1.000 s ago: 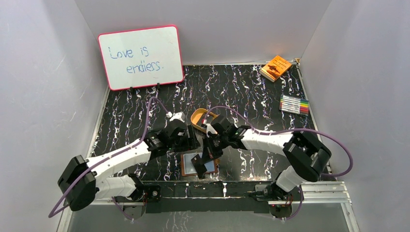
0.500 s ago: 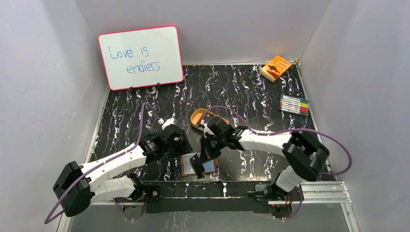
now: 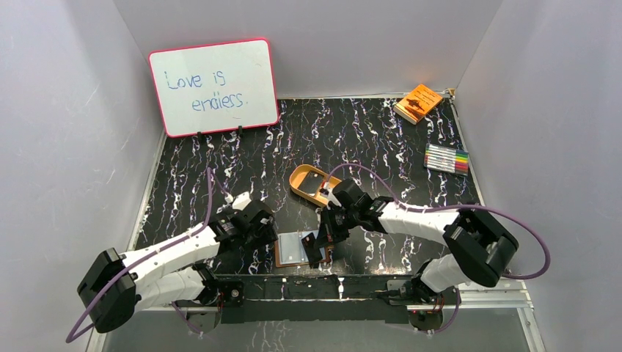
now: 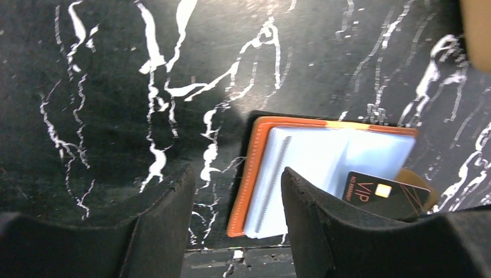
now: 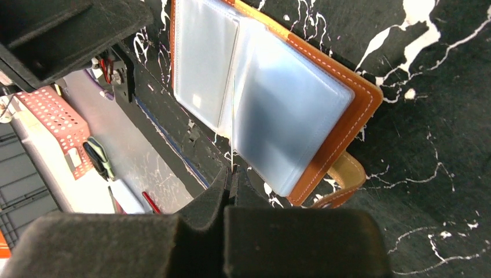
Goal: Put the credit cards into the card holder
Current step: Turn over the card slot in the card holder, then insert the credit card into the card holder.
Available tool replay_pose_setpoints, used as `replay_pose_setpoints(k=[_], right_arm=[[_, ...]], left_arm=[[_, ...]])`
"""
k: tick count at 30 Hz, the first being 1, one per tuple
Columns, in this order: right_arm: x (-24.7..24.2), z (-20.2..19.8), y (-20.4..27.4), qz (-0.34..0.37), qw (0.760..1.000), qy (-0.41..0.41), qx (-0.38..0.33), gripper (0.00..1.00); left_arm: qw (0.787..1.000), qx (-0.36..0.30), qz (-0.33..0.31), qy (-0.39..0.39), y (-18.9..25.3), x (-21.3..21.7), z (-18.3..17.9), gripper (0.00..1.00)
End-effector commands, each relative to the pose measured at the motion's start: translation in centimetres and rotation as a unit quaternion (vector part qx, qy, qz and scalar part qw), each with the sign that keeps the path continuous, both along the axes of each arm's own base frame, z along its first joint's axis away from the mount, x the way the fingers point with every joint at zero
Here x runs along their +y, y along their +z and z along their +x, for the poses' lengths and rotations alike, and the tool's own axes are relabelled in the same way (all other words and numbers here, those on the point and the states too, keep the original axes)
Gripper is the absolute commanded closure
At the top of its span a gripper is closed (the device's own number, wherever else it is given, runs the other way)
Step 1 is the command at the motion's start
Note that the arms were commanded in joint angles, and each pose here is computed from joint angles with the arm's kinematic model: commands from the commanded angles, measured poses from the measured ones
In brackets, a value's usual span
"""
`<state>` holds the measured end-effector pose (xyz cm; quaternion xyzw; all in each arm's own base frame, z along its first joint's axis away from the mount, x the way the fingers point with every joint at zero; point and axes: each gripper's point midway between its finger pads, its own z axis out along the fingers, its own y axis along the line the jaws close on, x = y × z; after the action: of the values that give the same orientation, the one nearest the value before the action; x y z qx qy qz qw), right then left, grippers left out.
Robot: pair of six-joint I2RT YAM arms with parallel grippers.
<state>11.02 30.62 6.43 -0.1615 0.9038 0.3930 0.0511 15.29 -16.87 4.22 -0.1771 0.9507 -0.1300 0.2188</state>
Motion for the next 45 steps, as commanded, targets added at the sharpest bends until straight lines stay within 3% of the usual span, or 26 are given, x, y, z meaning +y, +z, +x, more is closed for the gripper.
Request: replay_pose_setpoints(k=[1, 28, 34, 38, 40, 45], right_arm=[[1.9, 1.0, 1.4, 0.050, 0.999, 0.005, -0.007, 1.00], [2.7, 1.0, -0.9, 0.061, 0.997, -0.024, 0.040, 1.00], [2.9, 1.6, -1.8, 0.057, 0.996, -0.057, 0.050, 1.00], [2.8, 1.7, -2.2, 0.052, 0.995, -0.064, 0.050, 1.00], [2.8, 1.7, -2.4, 0.051, 0.995, -0.067, 0.052, 1.00], [3.2, 1.7, -2.2, 0.060, 0.995, -0.060, 0.055, 1.00]], left_arm=[[0.999, 0.015, 0.008, 0.030, -0.9, 1.5, -1.0, 0.47], [0.997, 0.080, 0.000, 0.003, -4.7, 0.8, -3.3, 0.55], [0.997, 0.070, 0.019, 0.016, -4.1, 2.2, -3.5, 0.62], [0.998, 0.057, 0.024, 0.033, -3.3, 3.5, -3.7, 0.72], [0.997, 0.059, 0.024, 0.034, -3.6, 3.8, -4.1, 0.83], [0.996, 0.077, 0.028, 0.032, -4.4, 3.9, -4.7, 0.86]])
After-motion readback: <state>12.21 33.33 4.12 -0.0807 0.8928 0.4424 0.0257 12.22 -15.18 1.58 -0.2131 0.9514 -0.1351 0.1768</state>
